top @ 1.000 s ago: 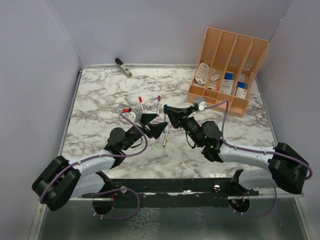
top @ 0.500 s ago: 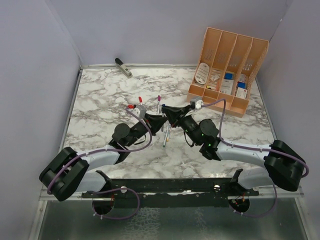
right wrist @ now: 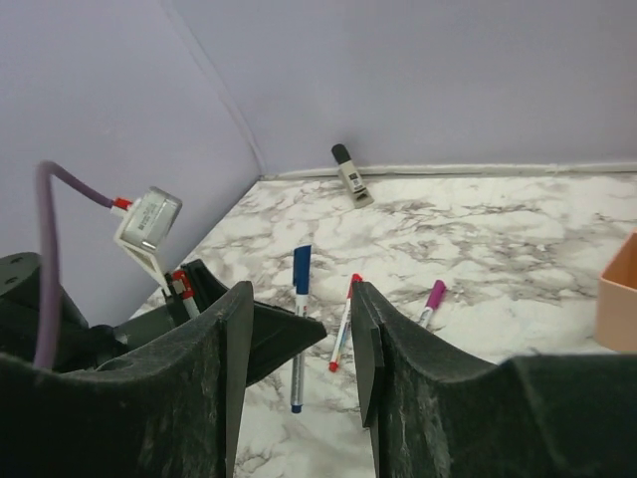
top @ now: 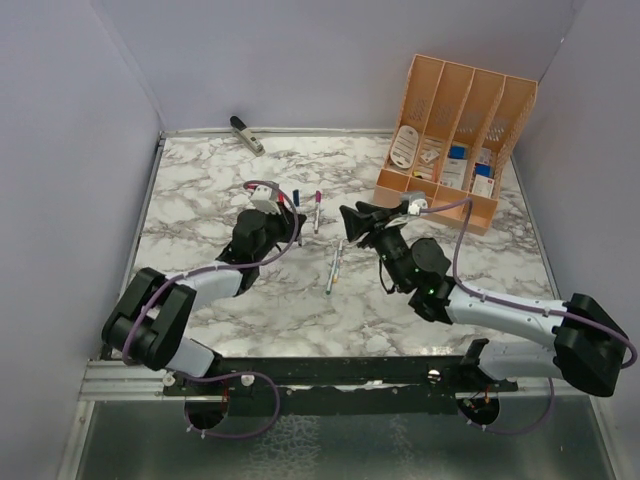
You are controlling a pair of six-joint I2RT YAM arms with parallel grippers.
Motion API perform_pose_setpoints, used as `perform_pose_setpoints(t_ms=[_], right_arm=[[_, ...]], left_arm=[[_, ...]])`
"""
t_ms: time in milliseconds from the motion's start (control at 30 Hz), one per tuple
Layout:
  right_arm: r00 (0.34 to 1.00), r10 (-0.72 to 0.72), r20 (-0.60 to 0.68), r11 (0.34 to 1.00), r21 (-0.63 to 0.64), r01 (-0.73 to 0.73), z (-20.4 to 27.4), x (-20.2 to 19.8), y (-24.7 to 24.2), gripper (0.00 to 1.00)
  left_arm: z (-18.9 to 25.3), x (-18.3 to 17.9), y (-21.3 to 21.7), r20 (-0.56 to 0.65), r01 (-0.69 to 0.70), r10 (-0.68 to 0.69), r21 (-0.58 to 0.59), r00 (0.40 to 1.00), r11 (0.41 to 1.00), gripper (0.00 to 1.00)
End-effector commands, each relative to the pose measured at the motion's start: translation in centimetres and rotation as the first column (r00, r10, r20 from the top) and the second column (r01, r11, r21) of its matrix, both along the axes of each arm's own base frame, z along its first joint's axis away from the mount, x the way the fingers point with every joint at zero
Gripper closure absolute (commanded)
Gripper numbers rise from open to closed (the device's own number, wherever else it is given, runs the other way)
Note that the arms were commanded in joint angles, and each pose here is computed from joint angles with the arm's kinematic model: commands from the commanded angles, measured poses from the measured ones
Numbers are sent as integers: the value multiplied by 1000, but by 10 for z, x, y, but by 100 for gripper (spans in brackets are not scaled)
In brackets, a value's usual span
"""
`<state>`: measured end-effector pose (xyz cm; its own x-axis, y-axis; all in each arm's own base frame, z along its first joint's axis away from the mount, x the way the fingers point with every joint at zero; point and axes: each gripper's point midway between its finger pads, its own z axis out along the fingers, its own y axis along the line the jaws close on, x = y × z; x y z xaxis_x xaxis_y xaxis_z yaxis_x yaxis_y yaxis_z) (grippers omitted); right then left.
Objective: Insert the pens into the pen caps
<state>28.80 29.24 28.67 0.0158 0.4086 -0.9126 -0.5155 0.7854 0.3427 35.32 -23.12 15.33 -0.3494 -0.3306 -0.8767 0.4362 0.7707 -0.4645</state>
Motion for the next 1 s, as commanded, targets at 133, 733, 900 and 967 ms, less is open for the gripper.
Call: perform_pose_setpoints(t_ms=[133, 733, 900, 967], right_arm=[[988, -140, -58, 988, -73, 136, -16, 3, -32, 58], [988, -94, -122, 993, -81, 84, -44, -3, -27, 59], [988, -84, -132, 994, -80, 74, -48, -4, -25, 59], [987, -84, -136, 994, -76, 74, -49, -4, -25, 60]], left_arm=[[-59, 50, 60, -236, -232, 268, 171, 934, 958, 100], [-83, 109, 12, -368, -99, 97, 15, 925, 995, 94], [-81, 113, 10, -361, -97, 95, 15, 928, 995, 85], [-85, 112, 9, -370, -92, 91, 15, 925, 996, 84]])
